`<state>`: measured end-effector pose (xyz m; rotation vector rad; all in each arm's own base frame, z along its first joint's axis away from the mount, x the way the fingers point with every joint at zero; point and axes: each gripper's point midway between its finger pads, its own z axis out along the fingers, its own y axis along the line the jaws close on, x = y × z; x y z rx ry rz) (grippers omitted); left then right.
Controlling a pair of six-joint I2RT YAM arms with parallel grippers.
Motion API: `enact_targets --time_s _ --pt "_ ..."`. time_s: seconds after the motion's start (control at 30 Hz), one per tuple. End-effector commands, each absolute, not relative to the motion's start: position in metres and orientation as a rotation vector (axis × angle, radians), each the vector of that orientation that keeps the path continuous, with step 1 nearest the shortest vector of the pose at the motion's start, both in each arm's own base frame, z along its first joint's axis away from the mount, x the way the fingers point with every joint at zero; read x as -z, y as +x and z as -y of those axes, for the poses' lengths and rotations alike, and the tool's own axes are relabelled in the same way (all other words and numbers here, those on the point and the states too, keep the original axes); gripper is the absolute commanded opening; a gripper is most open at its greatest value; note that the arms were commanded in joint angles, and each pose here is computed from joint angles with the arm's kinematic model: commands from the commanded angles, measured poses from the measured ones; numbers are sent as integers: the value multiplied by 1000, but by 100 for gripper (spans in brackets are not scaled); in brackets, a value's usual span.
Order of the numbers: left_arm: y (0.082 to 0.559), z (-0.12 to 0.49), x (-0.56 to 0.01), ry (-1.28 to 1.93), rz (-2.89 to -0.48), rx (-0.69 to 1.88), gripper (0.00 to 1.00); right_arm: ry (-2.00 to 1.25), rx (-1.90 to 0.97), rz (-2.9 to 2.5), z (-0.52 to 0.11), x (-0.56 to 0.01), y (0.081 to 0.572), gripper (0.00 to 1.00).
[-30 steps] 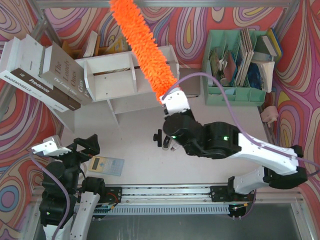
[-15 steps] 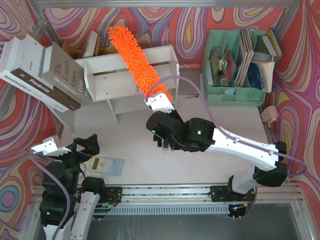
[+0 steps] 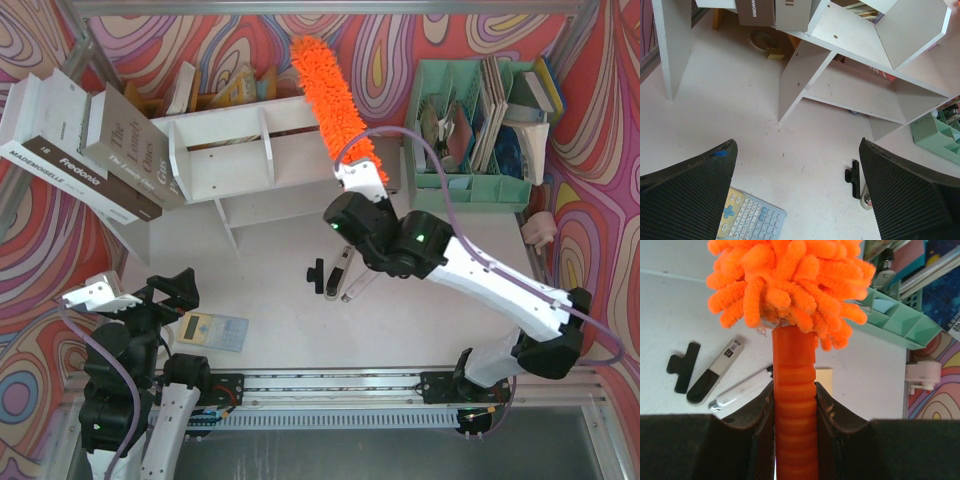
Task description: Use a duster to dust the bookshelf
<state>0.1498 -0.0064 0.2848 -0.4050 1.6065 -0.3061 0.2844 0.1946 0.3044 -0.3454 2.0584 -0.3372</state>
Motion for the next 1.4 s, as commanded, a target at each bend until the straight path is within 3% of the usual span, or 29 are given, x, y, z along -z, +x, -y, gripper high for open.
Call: enact_targets --time_s 0.0,0.4,0.83,1.03,1.37 --pt "150 5 -288 -413 -1577 311 98 -152 394 -1969 -143 -347 283 0" --pt "150 5 -288 -414 -1577 311 98 -297 -35 -1940 -214 -366 288 0" --pt "152 6 -287 -413 -1586 310 98 -492 -72 -2025 -272 -322 284 0" --pt "152 6 -287 -413 -1586 310 98 -393 99 -2034 -246 -316 291 0" --pt "152 6 -287 -410 -1584 314 98 -177 312 -1952 -182 -358 287 0"
